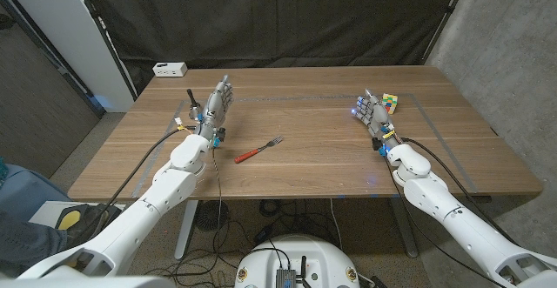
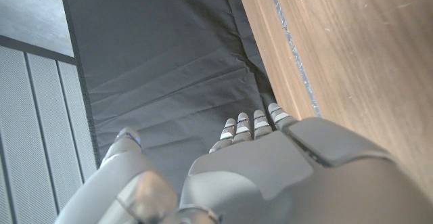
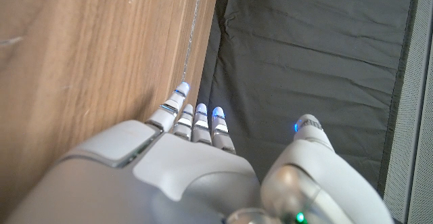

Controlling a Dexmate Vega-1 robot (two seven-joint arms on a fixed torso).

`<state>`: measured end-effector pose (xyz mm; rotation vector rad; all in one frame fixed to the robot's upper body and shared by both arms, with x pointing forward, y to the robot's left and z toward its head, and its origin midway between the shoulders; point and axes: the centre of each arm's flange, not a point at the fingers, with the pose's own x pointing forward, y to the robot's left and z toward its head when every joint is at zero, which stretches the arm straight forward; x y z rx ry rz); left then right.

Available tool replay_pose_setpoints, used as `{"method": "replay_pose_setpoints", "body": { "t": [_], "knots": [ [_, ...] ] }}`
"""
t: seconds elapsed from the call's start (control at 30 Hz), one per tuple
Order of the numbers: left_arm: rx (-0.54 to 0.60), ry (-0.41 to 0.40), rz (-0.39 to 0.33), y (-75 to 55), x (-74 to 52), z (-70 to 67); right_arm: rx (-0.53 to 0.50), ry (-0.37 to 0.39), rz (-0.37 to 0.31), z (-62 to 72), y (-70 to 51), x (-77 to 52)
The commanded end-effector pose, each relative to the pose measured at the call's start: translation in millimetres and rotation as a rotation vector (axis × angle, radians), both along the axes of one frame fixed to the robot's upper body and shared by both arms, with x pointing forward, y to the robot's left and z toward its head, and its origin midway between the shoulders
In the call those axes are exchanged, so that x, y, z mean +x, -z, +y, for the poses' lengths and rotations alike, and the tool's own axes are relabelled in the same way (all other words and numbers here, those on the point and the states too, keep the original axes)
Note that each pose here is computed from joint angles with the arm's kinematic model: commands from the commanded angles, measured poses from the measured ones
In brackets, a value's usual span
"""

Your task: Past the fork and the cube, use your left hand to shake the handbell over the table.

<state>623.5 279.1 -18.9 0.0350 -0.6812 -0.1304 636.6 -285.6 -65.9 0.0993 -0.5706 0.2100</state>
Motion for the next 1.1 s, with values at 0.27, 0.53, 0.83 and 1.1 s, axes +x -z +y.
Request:
{"method": "replay_pose_setpoints", "body": {
  "t": [0.27, 0.53, 0.83, 1.1],
  "knots": [
    [0.032, -0.093, -0.146, -14.8, -16.8, 10.2, -0.005, 0.013, -0.030, 8.0, -2.8, -6.0],
    [0.064, -0.124, -0.141, -22.0, -20.4, 21.5, -0.015, 0.021, -0.066, 11.6, -6.8, -8.8],
    [0.075, -0.137, -0.150, -24.7, -18.0, 29.4, -0.022, 0.032, -0.080, 14.3, -7.9, -10.4],
    [0.098, -0.170, -0.163, -30.2, -22.2, 42.1, -0.014, 0.019, -0.079, 18.0, -9.4, -6.5]
  ]
}}
